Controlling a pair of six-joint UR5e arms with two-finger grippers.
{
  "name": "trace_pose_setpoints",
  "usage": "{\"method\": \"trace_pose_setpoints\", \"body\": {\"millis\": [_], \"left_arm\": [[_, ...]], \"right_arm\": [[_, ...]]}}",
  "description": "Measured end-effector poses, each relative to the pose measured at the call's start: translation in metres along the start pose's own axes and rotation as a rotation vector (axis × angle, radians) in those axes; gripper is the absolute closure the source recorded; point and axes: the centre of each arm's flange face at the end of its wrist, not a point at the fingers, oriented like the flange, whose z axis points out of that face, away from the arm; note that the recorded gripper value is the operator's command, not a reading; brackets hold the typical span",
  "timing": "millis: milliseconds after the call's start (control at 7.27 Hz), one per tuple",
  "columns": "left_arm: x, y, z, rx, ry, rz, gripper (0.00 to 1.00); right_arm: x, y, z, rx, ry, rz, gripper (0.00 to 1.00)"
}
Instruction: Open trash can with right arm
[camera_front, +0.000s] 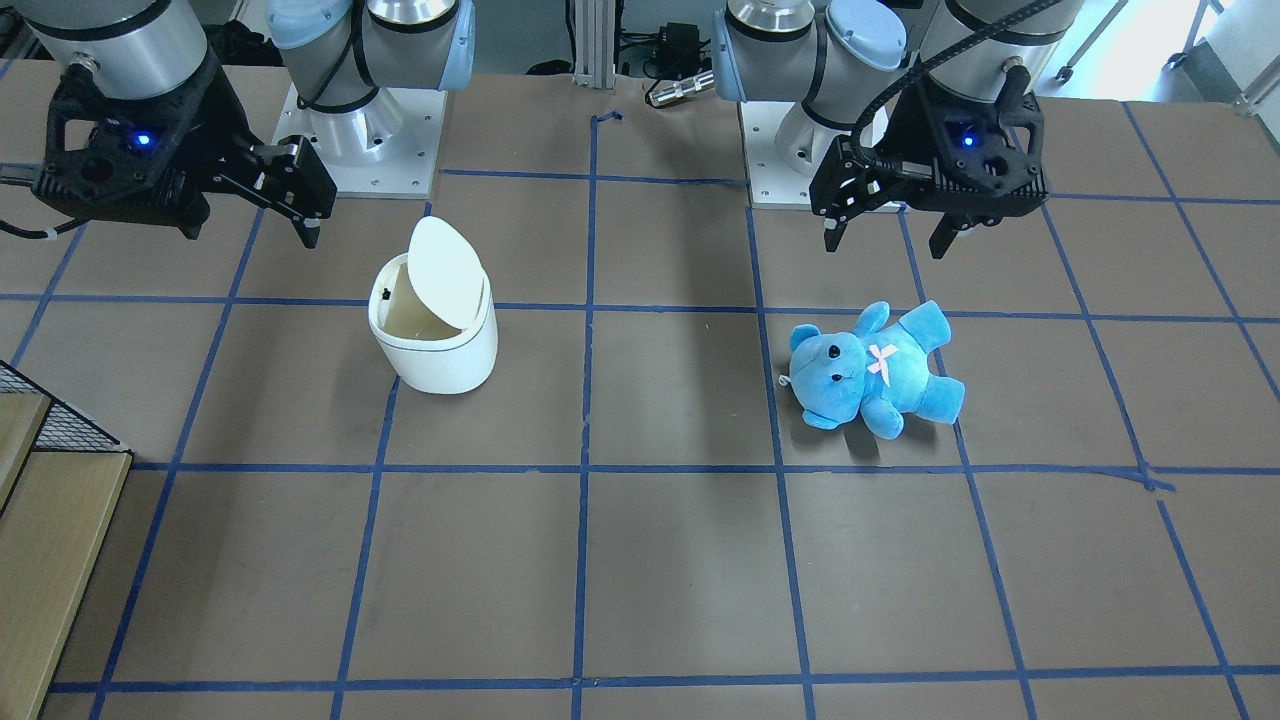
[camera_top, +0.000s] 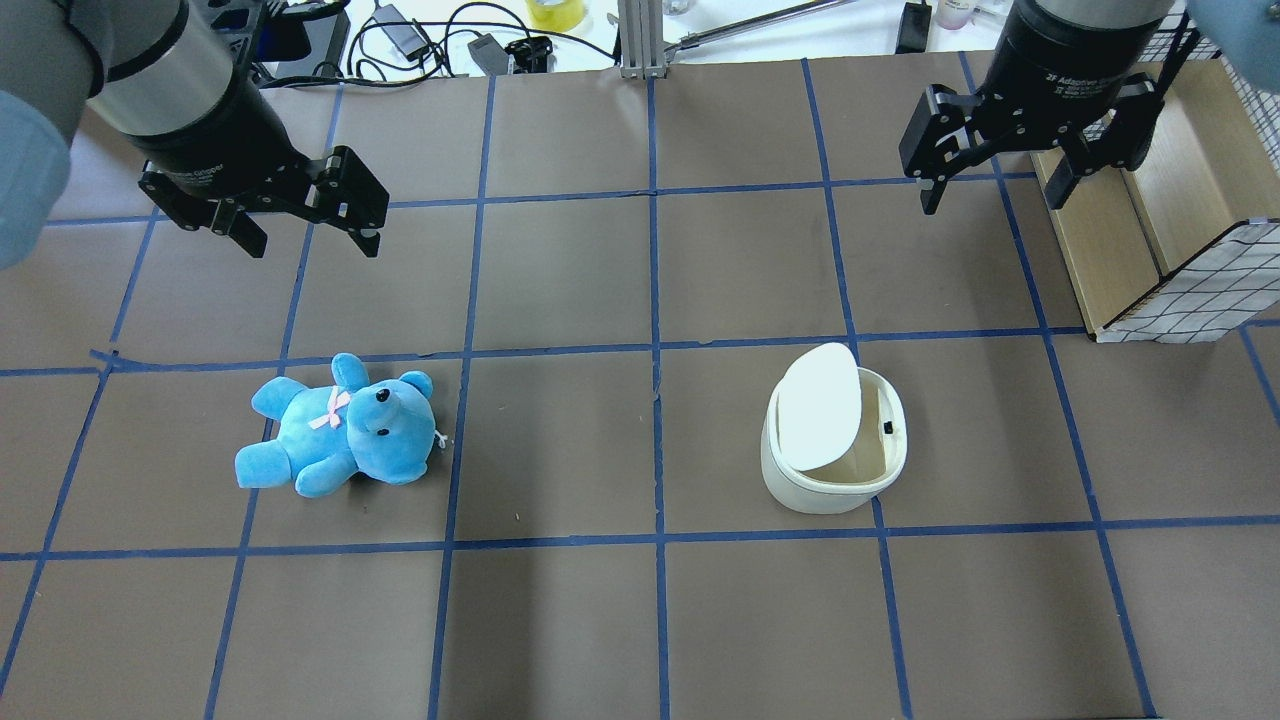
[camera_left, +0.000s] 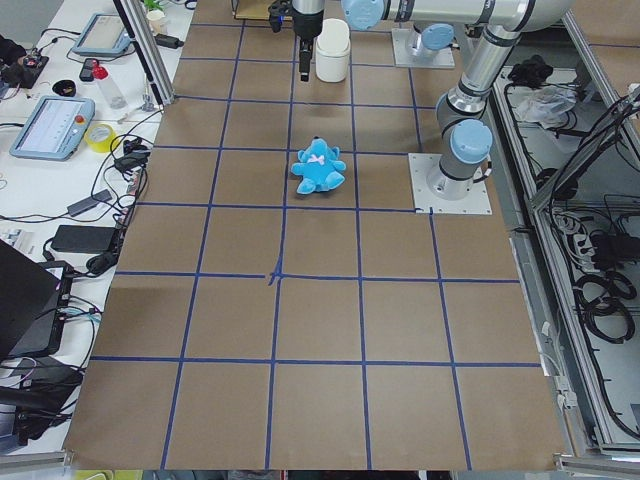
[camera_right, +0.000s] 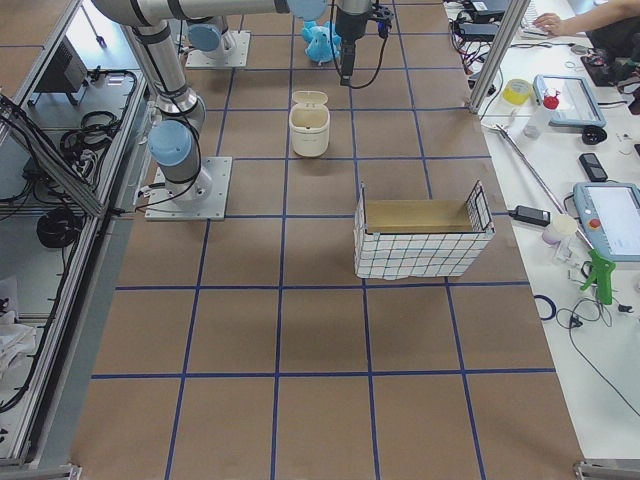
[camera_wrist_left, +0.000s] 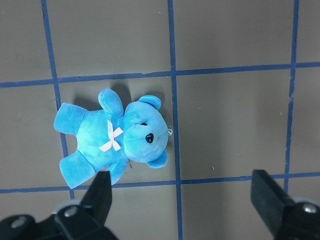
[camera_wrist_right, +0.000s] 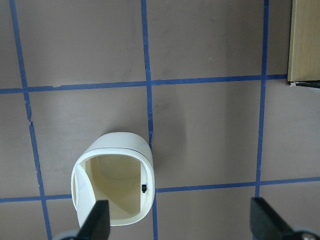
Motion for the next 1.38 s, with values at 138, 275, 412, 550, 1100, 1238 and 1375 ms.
{"method": "trace_pose_setpoints", "body": {"millis": [138, 275, 412, 550, 1100, 1238, 1375], "left_arm": [[0.000, 0.000, 0.000, 0.000, 0.000, 0.000, 0.00], [0.000, 0.000, 0.000, 0.000, -0.001, 0.000, 0.00], [0.000, 0.000, 0.000, 0.000, 0.000, 0.000, 0.00], [0.000, 0.000, 0.000, 0.000, 0.000, 0.000, 0.00], [0.000, 0.000, 0.000, 0.000, 0.000, 0.000, 0.00], [0.000, 0.000, 0.000, 0.000, 0.000, 0.000, 0.00], [0.000, 0.000, 0.000, 0.000, -0.001, 0.000, 0.00]], "right_arm": [[0.002, -0.002, 0.000, 0.006, -0.004, -0.023, 0.00], [0.003, -0.004, 0.000, 0.014, -0.010, -0.042, 0.00], [0.002, -0.005, 0.001, 0.026, -0.017, -0.048, 0.00], [0.001, -0.006, 0.003, 0.037, -0.025, -0.042, 0.00], [-0.006, -0.004, 0.004, 0.045, -0.057, -0.006, 0.00], [-0.008, -0.003, 0.004, 0.045, -0.066, 0.007, 0.00], [-0.009, -0.003, 0.003, 0.045, -0.070, 0.012, 0.00]]}}
